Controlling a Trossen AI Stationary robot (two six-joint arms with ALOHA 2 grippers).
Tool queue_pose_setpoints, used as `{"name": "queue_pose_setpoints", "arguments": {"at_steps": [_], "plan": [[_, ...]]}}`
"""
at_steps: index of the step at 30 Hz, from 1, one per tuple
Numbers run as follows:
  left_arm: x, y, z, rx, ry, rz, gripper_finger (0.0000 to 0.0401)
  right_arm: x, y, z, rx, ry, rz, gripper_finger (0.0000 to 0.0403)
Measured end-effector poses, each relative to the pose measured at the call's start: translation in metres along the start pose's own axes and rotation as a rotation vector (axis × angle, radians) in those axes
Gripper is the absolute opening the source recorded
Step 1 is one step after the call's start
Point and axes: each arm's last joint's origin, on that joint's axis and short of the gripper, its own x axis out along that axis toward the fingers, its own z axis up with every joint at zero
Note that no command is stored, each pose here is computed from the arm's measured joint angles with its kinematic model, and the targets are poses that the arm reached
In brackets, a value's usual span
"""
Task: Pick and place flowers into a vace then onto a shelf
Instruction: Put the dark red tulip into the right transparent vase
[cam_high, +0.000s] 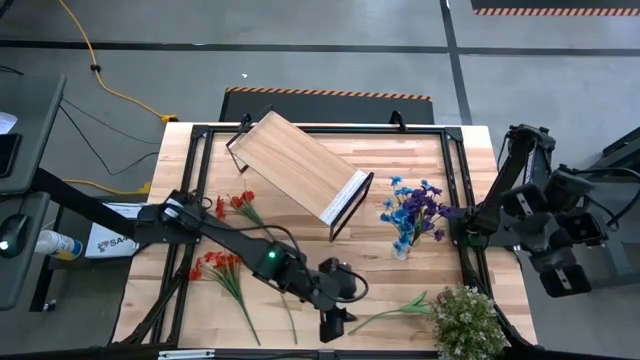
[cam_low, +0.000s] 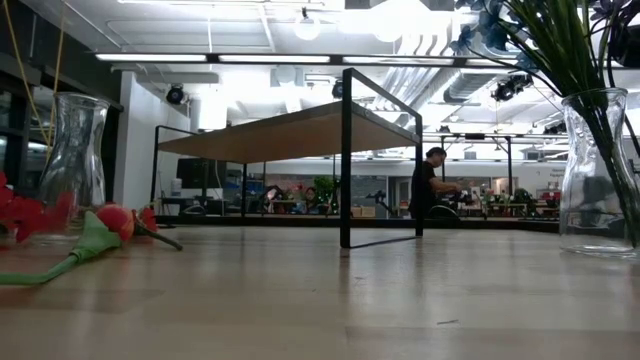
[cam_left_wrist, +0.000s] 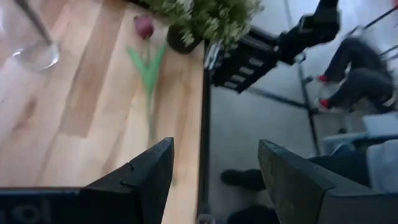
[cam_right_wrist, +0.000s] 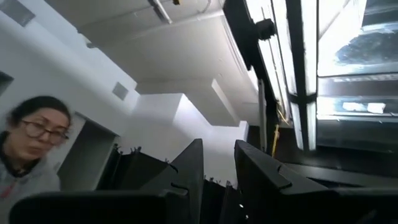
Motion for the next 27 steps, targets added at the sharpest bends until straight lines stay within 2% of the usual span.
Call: {"name": "queue_pose_setpoints", "arguments": {"at_steps": [6, 9, 11, 12, 15, 17, 19, 21, 27], "plan": [[0.024, 0.006, -0.004, -0.02, -0.058, 0.061, 0.0266, -0.002, -0.006, 0.001, 0.005, 0.058, -0.089, 0.0083], [0.048, 0.013, -0.006, -0.048, -0.067, 0.037, 0.0266, -0.003, -0.009, 0.002, 0.009, 0.105, -0.157, 0.0083], [0.059, 0.02, -0.016, -0.057, -0.018, 0.078, 0.0266, -0.004, -0.011, 0.002, 0.009, 0.126, -0.183, 0.0083], [0.07, 0.021, -0.015, -0.074, -0.05, 0.048, 0.0266, -0.005, -0.012, 0.002, 0.011, 0.135, -0.197, 0.0083], [0.081, 0.027, -0.022, -0.094, -0.008, 0.048, 0.0266, -0.005, -0.013, 0.002, 0.015, 0.147, -0.214, 0.0083], [0.096, 0.029, -0.021, -0.119, -0.04, -0.002, 0.0266, -0.005, -0.013, 0.002, 0.015, 0.15, -0.218, 0.0083], [0.101, 0.035, -0.029, -0.124, 0.003, 0.038, 0.0266, -0.005, -0.013, 0.002, 0.013, 0.157, -0.219, 0.0083], [0.113, 0.039, -0.031, -0.143, -0.013, 0.031, 0.0266, -0.005, -0.012, 0.001, 0.009, 0.167, -0.217, 0.0083], [0.124, 0.047, -0.041, -0.157, 0.01, 0.095, 0.0266, -0.005, -0.012, 0.0, 0.003, 0.181, -0.22, 0.0083]]}}
